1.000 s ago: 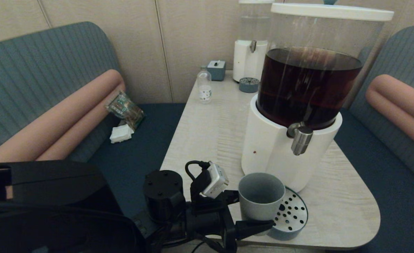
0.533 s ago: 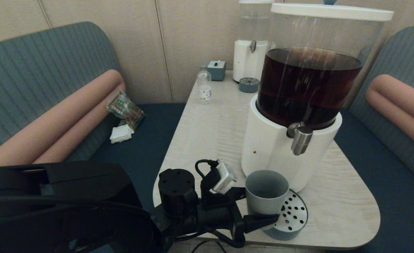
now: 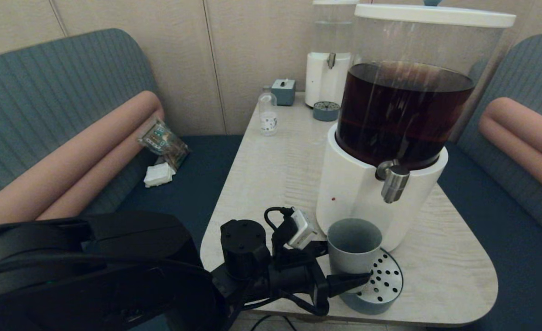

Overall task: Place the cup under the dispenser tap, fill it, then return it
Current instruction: Place it under the water dispenser

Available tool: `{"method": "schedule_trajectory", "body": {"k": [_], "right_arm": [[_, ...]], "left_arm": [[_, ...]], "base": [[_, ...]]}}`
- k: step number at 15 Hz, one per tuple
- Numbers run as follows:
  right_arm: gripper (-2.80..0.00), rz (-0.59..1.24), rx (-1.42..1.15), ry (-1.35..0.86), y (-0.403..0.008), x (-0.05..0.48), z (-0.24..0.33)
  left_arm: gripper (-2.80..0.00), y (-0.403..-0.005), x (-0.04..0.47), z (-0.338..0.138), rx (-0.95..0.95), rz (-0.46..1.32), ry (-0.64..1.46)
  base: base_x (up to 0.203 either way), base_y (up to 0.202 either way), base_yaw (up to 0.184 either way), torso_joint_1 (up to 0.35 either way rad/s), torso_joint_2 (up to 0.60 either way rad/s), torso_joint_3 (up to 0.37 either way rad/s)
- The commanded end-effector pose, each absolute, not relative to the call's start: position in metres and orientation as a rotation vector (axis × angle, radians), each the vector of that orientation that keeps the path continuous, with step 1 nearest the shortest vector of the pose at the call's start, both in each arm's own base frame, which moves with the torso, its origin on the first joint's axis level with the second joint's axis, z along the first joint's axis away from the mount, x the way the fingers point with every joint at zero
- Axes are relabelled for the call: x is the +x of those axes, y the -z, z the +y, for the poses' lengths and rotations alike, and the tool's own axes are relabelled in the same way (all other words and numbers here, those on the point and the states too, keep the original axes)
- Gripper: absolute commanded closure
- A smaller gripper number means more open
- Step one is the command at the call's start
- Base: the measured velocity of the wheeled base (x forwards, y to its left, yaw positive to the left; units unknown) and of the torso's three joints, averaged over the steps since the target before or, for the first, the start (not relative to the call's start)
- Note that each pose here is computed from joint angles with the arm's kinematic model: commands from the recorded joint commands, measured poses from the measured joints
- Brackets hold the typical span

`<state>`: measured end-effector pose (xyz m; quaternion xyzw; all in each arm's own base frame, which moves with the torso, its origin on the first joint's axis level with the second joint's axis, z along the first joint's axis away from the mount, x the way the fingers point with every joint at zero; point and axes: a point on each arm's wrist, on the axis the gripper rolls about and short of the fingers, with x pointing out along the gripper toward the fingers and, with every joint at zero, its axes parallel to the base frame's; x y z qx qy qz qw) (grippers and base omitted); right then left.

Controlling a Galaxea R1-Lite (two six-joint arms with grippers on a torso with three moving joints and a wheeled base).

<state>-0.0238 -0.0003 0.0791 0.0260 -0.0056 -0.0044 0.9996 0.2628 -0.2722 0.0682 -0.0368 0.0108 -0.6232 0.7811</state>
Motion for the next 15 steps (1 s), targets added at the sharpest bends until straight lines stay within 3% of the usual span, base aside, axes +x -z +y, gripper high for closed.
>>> {"method": "schedule_trajectory", "body": {"k": [1, 15], "right_arm": [[0.00, -0.014, 0.052, 0.009, -0.079, -0.024, 0.000], [0.00, -0.014, 0.053, 0.010, -0.079, -0.024, 0.000]], "left_arm": [[0.00, -0.062, 0.267, -0.280, -0.082, 0.015, 1.354], [0.00, -0.040, 0.283, -0.310, -0.102, -0.006, 1.348]], "base": [[0.000, 0.000, 0.000, 0.000, 0.00, 0.000], [0.000, 0.000, 0.000, 0.000, 0.00, 0.000]]}}
